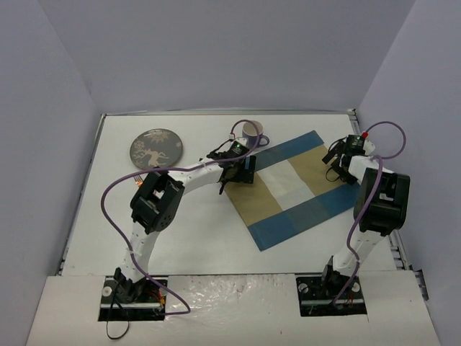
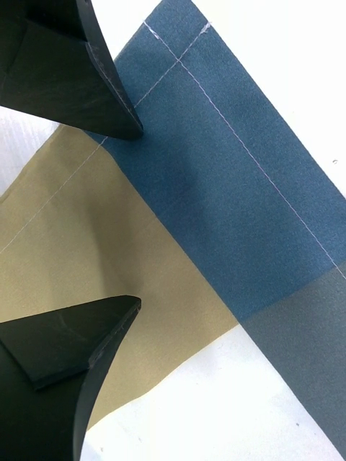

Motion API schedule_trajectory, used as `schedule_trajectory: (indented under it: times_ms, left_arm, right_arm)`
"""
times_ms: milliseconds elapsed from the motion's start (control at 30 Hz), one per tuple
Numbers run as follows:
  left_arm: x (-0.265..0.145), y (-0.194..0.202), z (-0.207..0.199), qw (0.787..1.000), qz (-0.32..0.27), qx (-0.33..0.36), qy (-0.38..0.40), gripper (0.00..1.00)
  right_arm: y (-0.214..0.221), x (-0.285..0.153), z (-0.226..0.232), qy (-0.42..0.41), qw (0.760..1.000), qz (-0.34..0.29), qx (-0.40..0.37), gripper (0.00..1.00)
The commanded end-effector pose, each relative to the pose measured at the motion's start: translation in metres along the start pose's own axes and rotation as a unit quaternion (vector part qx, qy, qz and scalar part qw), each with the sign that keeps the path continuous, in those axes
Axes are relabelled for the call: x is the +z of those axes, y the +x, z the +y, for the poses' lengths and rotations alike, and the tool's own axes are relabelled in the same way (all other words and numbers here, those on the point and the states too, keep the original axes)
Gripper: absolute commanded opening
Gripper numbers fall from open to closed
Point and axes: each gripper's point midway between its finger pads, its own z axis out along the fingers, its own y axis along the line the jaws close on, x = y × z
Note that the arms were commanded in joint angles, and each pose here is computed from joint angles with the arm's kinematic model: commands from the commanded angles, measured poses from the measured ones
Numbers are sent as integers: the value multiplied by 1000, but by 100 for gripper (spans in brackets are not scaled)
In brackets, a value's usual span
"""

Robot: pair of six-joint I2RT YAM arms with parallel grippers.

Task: Set the dinner table for one person

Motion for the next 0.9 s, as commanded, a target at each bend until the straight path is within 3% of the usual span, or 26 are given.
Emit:
schedule_trajectory:
  times_ms: [0,133,367,567,667,867]
  left_arm:
    - [-60,-62,-19,996,-75,-22,37,88]
    - [-111,-100,-30,990,-125,-27,61,91]
    - [-191,-129,-7,980,-185,-50,51,94]
    - [-230,-121,79,973,-204,-112,2,97]
    - [-248,-109,144,963,-215,-159,-38,97]
    - [-262,-95,256,925,-254,-275,-58,97]
  right_arm:
    - [-56,-60,24,-44,997,-66,-4,95]
    - [-93,-110,54,-100,987,-121,-17,97]
    - [-102,-195,103,-205,962,-173,-48,100]
    - [-73,-257,137,-358,918,-168,-25,100]
    - [-68,-287,145,-409,893,-185,-17,100]
    - [-39,-308,152,-445,880,-159,-44,100]
